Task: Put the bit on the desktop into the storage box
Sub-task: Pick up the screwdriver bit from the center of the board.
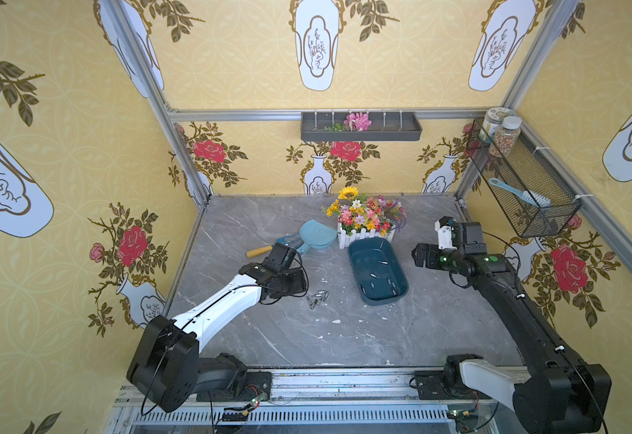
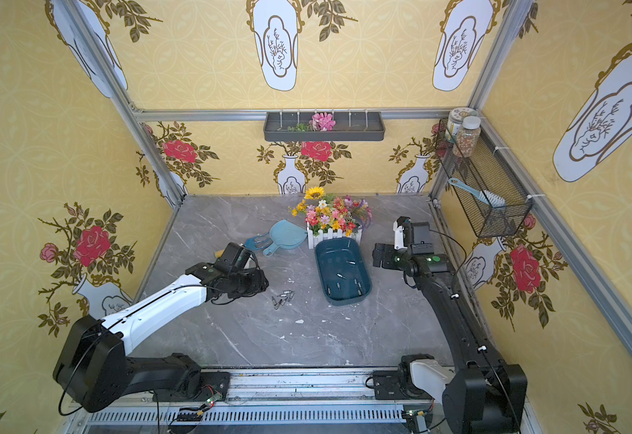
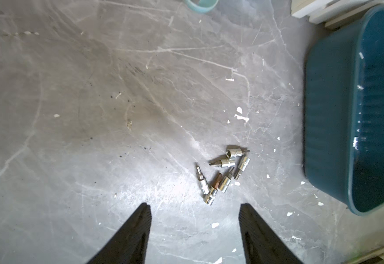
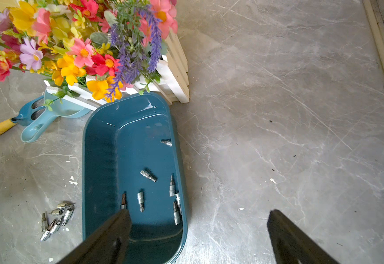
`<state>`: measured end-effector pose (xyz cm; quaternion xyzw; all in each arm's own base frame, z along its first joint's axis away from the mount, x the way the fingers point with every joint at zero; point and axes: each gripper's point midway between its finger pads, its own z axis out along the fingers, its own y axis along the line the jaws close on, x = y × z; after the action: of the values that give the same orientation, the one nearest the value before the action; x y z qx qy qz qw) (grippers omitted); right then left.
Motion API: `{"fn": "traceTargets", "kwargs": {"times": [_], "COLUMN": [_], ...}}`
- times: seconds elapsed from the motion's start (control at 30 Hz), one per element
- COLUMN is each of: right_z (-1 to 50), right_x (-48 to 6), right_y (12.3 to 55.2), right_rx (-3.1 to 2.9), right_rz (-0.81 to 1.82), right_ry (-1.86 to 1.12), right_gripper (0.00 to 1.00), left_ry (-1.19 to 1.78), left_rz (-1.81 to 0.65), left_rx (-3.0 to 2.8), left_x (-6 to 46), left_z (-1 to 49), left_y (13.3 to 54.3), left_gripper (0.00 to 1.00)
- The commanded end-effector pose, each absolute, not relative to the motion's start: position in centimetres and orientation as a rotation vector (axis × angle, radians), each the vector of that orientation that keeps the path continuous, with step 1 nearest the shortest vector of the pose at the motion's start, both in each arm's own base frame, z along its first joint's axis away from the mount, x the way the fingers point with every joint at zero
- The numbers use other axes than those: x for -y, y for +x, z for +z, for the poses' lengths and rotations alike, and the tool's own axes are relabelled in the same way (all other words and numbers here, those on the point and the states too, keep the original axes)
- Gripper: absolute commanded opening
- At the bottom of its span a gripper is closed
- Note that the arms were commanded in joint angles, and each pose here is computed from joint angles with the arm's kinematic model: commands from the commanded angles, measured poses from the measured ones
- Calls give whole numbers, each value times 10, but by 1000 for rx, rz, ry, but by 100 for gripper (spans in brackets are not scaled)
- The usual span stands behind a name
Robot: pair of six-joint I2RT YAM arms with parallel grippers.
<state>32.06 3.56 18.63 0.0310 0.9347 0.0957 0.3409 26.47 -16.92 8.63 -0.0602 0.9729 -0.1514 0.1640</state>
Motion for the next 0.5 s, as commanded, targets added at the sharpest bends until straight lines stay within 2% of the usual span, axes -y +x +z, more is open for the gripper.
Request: {"fn": "traceTargets", "kwargs": {"times": [0.0,0.2,0.47], "right_z": [189,188,188], "right_x": [-36,-35,-34], "right_y": [325,325,325], "right_rx": [-2410,-2415,-2416], "right_rz": [249,240,236], "right_ry": [77,76,78], "right_gripper": [97,97,97], "left_ry": [-128,-122,-70], "left_rz": [-368,-291,-289], "left_rx": [-2854,-2937,-2988], "left_x": [173,179,193], "left_z": [73,51,38], "left_y": [258,257,257], "left_gripper": [63,52,44]}}
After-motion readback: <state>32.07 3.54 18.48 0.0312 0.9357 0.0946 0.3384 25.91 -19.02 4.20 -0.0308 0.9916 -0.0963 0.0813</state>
